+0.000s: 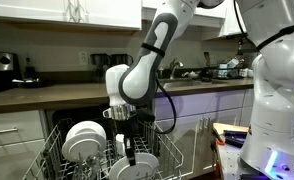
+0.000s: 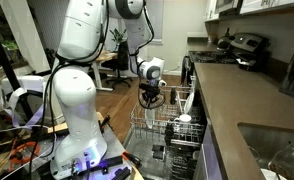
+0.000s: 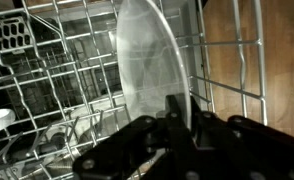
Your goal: Put the plate in the dishwasher on the counter
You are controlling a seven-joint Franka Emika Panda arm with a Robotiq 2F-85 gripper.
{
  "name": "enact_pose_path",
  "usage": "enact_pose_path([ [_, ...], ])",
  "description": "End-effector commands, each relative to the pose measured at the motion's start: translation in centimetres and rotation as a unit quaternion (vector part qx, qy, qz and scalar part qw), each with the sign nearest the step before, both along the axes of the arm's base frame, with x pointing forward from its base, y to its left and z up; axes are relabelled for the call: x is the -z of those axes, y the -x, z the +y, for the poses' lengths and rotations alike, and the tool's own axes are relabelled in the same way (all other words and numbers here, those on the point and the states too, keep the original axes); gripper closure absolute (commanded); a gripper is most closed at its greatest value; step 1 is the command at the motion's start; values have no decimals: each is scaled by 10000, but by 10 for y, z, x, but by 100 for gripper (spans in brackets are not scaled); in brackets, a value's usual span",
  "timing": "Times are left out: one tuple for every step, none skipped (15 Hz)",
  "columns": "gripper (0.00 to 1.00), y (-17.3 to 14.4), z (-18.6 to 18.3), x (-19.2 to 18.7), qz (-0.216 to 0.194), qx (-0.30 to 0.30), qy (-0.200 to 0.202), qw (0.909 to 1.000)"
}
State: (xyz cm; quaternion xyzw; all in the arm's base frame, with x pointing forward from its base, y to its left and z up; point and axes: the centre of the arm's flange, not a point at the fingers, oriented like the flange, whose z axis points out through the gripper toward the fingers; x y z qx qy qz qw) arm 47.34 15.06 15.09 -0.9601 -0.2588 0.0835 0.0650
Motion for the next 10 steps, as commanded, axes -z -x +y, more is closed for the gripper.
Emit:
enact_pose_path([
  [93,21,-24,-27,-48,-2,-364,9993],
  [93,23,-28,-32,-33,32,-401,9992],
  [93,26,-30,-39,-44,47,-421,9991],
  [93,29,-31,-45,-60,65,-441,9990],
  [93,31,-32,-50,-71,64,-446,9990],
  [93,32,-32,-56,-86,63,-448,9989],
  [93,33,-31,-64,-104,59,-433,9990],
  [93,34,-30,-71,-117,41,-404,9991],
  [93,34,-30,-80,-121,3,-346,9993],
  [93,34,-29,-86,-108,-43,-274,9996],
])
